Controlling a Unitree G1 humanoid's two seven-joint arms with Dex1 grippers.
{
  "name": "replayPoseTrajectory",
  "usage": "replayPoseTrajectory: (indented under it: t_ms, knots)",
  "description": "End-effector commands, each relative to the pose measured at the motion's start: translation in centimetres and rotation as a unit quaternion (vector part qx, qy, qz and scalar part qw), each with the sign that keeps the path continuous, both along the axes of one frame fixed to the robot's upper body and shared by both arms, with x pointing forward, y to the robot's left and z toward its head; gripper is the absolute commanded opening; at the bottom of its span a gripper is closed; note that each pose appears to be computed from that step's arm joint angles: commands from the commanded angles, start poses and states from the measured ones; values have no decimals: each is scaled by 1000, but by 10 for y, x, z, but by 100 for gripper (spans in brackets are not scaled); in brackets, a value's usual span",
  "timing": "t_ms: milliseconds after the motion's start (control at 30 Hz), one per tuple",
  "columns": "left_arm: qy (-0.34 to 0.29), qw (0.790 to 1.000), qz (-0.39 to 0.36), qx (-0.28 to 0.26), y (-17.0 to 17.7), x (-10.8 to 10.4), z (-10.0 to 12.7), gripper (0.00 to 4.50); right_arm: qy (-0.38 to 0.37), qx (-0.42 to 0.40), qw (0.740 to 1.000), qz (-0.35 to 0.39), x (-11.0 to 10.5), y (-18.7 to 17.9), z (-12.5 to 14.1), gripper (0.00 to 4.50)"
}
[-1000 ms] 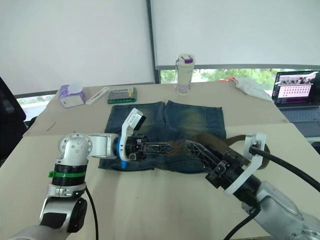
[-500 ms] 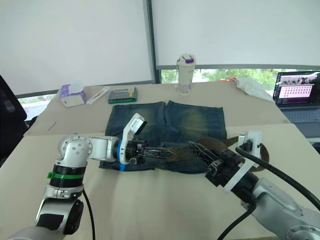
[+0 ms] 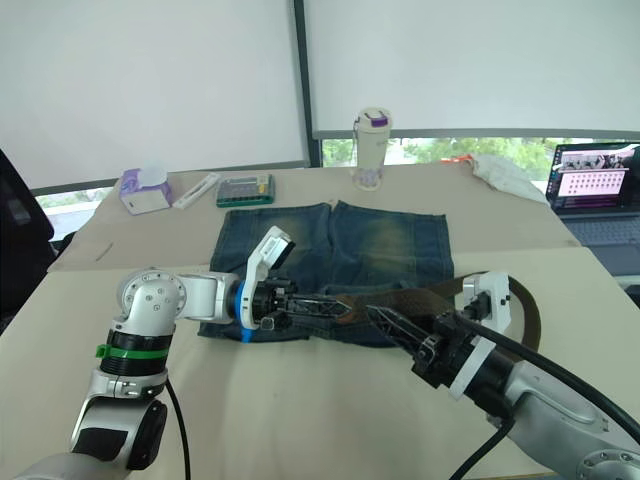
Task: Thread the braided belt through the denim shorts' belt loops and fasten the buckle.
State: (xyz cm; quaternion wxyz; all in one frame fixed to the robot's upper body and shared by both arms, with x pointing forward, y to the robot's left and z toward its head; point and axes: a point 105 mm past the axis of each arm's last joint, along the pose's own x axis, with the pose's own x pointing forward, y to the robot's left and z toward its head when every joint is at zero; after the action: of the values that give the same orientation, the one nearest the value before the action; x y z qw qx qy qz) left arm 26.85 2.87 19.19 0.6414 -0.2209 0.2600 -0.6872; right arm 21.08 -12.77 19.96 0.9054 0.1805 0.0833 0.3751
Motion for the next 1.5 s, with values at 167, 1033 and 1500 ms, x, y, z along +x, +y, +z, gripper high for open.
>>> replayPoseTrajectory:
  t_ms: [167,1033,1500]
  knots:
    - [-50,999,-15,-11,-2,-8,9,0,-21,-3,1000,2,2,2,8,2]
    - [-384,918,65,67,11,0,-31,446,66,-175,950,-252,97,-114,-15,0]
    - [-389,914,86,73,16,2,-39,446,118,-188,959,-177,111,-95,-44,0]
